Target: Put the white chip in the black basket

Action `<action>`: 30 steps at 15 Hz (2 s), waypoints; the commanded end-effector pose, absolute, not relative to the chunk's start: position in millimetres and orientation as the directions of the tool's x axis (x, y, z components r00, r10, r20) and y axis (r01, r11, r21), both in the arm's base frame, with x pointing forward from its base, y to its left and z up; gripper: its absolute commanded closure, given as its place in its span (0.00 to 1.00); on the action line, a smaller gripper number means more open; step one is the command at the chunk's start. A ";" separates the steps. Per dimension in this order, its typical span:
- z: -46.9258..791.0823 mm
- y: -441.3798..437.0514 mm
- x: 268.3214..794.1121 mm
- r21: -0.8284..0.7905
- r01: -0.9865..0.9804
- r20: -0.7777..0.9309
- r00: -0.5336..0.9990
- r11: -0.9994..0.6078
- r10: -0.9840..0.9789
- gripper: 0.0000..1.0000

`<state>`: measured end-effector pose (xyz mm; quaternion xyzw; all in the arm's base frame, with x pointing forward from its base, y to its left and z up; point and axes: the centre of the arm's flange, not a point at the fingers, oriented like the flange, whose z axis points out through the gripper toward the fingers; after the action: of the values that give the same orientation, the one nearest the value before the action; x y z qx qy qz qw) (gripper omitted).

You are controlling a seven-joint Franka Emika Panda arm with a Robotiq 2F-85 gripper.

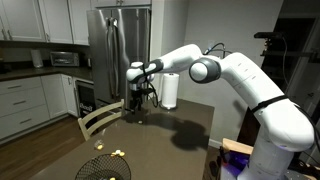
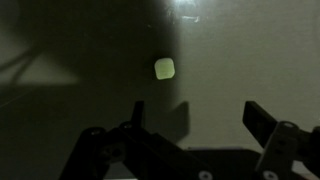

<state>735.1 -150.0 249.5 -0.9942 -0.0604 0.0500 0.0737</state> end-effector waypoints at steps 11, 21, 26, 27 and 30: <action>195.6 -172.3 753.2 -0.157 -0.011 -0.197 0.980 -0.988 0.020 0.00; 178.3 -172.6 753.3 -0.160 -0.032 -0.219 0.976 -0.987 0.004 0.39; 183.8 -171.7 752.1 -0.144 -0.051 -0.237 0.971 -0.988 -0.016 0.72; 184.0 -171.7 751.6 -0.141 -0.058 -0.243 0.970 -0.988 -0.022 0.77; 182.8 -171.8 749.6 -0.130 -0.077 -0.270 0.962 -0.988 -0.039 0.52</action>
<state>739.9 -169.0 180.2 -0.9899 0.0138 0.1166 0.0789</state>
